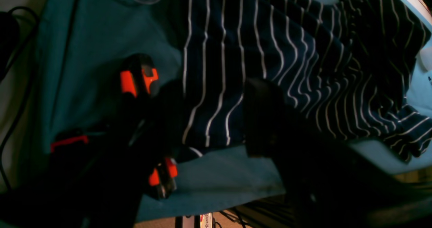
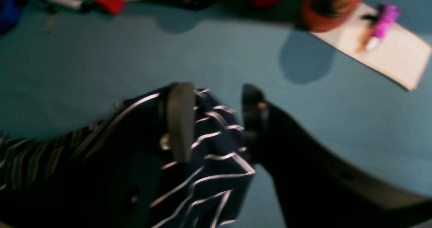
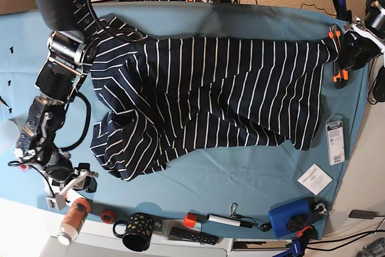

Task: Layout the t-shirt on the table in an organized manner, then fold the t-shirt properly
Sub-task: 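Grasp the shirt edge with the right gripper and pull it outward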

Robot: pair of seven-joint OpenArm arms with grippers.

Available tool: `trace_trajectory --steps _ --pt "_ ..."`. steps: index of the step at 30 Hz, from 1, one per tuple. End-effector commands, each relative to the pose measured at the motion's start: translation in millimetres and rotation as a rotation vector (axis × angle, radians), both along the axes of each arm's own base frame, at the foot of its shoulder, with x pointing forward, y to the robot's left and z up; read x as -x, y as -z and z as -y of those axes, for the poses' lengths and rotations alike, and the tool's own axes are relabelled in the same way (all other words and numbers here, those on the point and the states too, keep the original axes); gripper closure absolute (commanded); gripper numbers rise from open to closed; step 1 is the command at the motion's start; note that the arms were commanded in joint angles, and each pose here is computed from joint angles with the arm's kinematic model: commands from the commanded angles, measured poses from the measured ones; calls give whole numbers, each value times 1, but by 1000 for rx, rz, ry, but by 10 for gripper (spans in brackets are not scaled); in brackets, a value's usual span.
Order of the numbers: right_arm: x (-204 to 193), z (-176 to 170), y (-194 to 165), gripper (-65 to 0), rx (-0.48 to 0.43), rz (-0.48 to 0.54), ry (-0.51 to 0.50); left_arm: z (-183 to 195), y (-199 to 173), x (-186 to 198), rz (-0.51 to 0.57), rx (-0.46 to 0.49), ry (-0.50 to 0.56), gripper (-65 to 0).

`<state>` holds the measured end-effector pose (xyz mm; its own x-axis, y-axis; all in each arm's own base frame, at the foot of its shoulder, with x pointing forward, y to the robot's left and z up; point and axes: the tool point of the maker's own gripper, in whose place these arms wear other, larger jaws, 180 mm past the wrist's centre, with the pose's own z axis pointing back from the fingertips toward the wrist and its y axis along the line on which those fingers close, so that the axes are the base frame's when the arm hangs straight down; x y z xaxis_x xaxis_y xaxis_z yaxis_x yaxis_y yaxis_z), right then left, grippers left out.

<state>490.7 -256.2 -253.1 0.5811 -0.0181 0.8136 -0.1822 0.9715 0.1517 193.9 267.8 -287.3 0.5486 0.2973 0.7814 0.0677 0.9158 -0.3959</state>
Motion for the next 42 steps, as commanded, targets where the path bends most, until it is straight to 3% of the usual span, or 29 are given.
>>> trace_trajectory --steps 1,4,7,9,12,18,24,28,38,39,42 --pt "-8 8 -34 -250 -6 68 -1 -1 -13 -4 49 -7 3 -292" --pt "3 4 -42 -250 -94 43 -52 -1 -13 -4 48 -7 4 -292" --pt "14 11 -53 -250 -164 129 -104 -1 -13 -4 48 -7 4 -292" --pt "21 32 -43 -250 -156 146 -44 -1 -13 -4 48 -7 4 -292" --pt "40 57 -6 -250 -135 92 61 -1 -13 -5 50 -5 4 -292" --pt "63 58 35 -250 -162 30 106 3 -20 -7 83 30 15 -292" --pt "62 39 76 -249 -199 -47 155 4 -19 -6 77 29 18 -292" --pt "62 16 99 -249 -276 -87 145 4 -19 -6 79 28 20 -292" --pt "60 -41 119 -246 -359 -132 90 3 -21 -7 87 29 16 -292" --pt "59 -43 119 -220 -364 -129 88 3 -21 -7 87 29 16 -292" --pt "57 -45 118 -46 -361 -121 90 3 -21 -7 86 29 16 -292"
